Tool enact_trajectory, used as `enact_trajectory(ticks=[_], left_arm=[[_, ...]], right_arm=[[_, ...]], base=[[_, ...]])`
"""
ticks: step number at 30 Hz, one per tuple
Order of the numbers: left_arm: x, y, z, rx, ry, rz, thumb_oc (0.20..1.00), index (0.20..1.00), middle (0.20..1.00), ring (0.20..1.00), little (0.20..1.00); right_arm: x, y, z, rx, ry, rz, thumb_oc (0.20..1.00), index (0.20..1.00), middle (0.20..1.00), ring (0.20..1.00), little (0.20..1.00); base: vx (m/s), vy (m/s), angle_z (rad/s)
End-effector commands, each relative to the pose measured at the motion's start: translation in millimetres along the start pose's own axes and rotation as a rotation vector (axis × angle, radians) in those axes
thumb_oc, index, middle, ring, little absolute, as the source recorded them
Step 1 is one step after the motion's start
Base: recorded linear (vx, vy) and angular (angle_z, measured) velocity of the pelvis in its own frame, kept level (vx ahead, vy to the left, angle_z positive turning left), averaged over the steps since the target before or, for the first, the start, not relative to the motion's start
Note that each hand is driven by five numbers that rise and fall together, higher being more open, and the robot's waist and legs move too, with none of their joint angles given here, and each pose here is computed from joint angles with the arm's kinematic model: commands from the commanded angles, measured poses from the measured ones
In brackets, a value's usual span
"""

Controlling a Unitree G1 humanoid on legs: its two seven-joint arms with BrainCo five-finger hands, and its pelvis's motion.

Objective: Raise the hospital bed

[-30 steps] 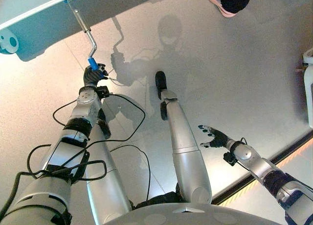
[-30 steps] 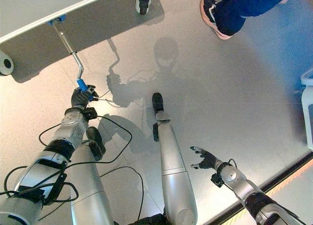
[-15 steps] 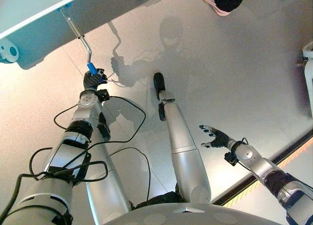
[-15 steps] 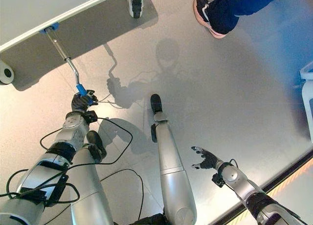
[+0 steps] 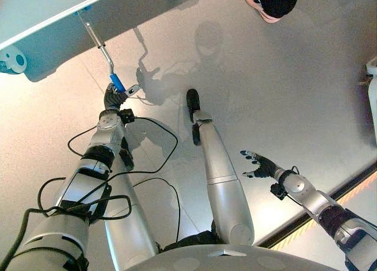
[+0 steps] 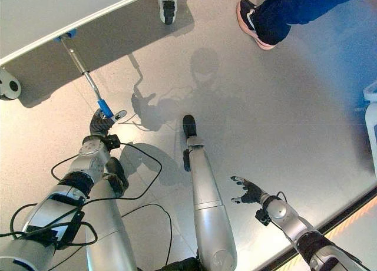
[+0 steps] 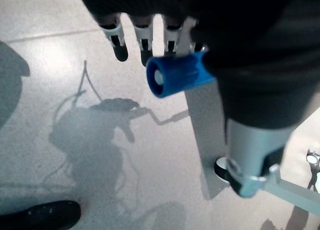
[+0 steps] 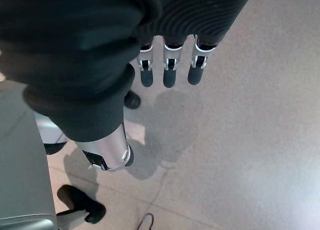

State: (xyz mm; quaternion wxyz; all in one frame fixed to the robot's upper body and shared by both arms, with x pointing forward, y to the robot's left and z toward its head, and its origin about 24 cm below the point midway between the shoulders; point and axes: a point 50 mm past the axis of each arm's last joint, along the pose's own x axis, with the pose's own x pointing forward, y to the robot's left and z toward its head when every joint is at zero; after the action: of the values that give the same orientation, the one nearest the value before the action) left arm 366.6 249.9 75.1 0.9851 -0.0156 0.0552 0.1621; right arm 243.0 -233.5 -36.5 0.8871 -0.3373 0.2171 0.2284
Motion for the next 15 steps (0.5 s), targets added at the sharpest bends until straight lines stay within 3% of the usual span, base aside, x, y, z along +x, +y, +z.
enact_trajectory(ticks=[1, 3, 15], left_arm=[[-3.2, 21.3, -4.3, 0.119, -0.021, 0.012, 1.000, 1.000, 1.000, 1.000, 1.000], [-3.3, 21.3, -4.5, 0.119, -0.020, 0.012, 1.000, 1.000, 1.000, 1.000, 1.000], [-56.7, 41.2, -109.9, 0.338, 0.291, -0.100, 1.000, 1.000, 1.000, 1.000, 1.000]], right_arm=[[-8.9, 15.3, -13.5, 0.027, 0.029, 0.042, 1.000, 1.000, 1.000, 1.000, 1.000], [-9.0, 15.4, -13.6, 0.027, 0.029, 0.043, 1.000, 1.000, 1.000, 1.000, 1.000], [-0.3, 7.6, -23.1, 0.064, 0.102, -0.036, 1.000, 1.000, 1.000, 1.000, 1.000]], base=[[0.00, -0.024, 0.04], [0.00, -0.037, 0.05], [-0.01, -0.030, 0.08]])
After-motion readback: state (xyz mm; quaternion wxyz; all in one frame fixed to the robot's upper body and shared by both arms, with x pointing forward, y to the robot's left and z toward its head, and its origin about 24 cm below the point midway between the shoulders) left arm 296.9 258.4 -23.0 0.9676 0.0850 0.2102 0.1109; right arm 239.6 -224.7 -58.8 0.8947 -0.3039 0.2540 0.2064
